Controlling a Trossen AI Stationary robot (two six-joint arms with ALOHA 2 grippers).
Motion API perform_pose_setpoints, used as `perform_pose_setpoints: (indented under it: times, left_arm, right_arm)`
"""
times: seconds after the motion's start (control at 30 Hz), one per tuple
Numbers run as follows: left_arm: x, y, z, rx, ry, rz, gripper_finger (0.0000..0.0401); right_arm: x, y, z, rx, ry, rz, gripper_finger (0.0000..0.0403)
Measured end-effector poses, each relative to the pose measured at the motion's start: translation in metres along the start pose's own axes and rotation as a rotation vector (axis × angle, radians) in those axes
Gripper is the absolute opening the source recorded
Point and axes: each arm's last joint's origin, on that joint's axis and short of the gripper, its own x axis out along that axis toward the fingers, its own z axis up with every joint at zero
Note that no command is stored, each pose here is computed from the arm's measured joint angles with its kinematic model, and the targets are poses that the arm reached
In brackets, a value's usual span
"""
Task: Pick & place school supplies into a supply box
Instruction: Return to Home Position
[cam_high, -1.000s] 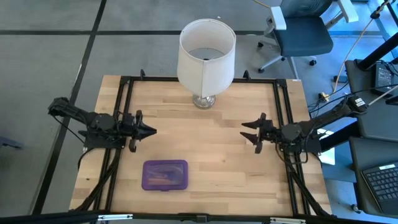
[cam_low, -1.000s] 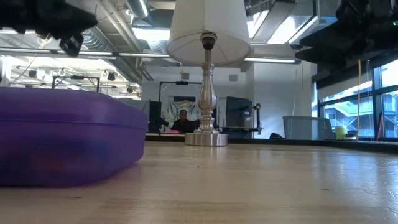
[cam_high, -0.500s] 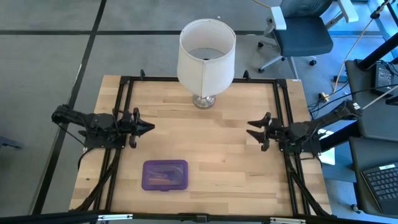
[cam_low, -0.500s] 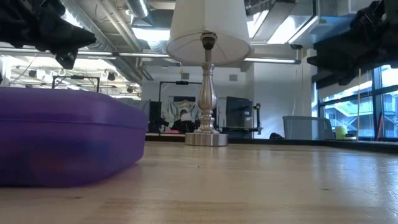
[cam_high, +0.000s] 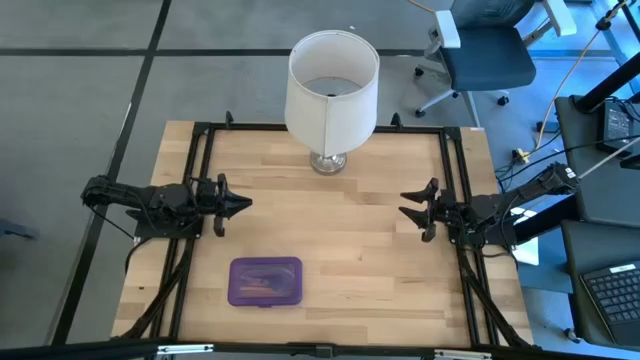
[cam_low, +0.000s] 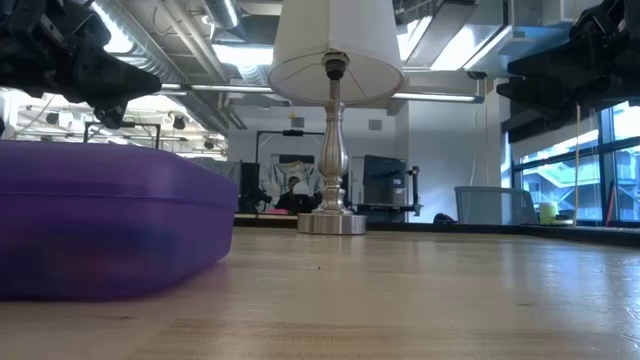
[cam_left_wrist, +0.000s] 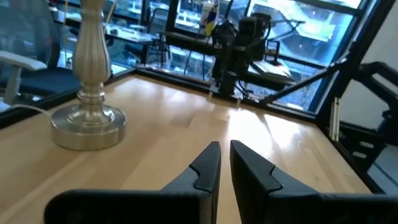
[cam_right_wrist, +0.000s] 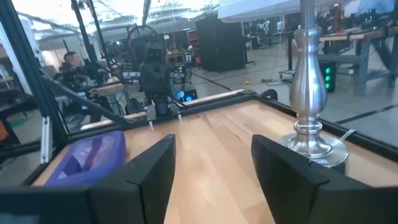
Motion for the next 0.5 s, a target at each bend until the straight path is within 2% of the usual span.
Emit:
perform_pose_setpoints:
  times: [0.37, 0.5]
  left_arm:
    - [0.000, 0.003, 0.001, 0.005, -0.011, 0.011, 0.0031]
    - [0.000, 0.004, 0.001, 0.005, -0.013, 0.018, 0.0031]
  right_arm:
    - [-0.006, -0.006, 0.003, -0.029, -0.029, -0.048, 0.0215]
    - [-0.011, -0.010, 0.001, 0.007, -0.009, -0.052, 0.0215]
